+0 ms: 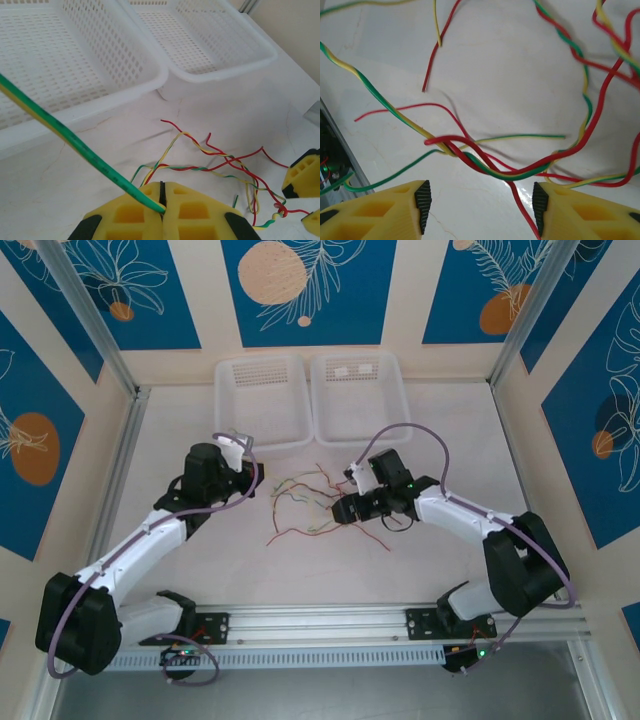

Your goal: Untangle the cables

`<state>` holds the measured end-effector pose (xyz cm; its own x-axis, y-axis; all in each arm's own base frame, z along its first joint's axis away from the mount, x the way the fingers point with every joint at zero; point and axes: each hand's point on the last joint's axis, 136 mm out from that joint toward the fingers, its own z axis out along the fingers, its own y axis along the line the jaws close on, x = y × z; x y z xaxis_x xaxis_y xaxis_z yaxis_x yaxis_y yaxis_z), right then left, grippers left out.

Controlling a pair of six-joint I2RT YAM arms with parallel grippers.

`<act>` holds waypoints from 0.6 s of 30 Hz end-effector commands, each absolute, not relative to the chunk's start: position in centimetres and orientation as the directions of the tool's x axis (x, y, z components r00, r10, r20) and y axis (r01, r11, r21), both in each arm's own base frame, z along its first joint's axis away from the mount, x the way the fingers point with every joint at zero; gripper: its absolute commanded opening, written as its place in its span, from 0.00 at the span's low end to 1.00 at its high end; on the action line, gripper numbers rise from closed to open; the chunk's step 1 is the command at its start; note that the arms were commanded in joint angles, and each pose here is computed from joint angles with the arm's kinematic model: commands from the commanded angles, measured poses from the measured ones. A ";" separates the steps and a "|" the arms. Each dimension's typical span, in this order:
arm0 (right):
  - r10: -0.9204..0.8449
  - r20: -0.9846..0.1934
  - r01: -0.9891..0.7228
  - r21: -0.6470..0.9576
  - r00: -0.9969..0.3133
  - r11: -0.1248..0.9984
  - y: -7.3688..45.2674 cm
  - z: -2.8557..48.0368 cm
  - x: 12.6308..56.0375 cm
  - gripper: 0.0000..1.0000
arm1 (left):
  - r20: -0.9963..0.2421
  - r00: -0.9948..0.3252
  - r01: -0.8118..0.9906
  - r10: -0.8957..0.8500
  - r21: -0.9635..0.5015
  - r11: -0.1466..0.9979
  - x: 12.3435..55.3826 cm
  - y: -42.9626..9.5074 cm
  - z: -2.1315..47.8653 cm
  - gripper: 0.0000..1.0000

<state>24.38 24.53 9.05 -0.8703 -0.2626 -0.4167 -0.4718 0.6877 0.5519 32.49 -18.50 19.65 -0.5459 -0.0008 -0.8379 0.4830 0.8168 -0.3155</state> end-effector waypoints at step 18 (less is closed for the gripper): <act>-0.299 -0.454 -0.544 0.706 -0.839 0.454 27.7 11.2 20.9 0.00 | -0.876 -0.482 0.484 -0.026 -0.291 0.825 33.1 -18.6 21.9 0.00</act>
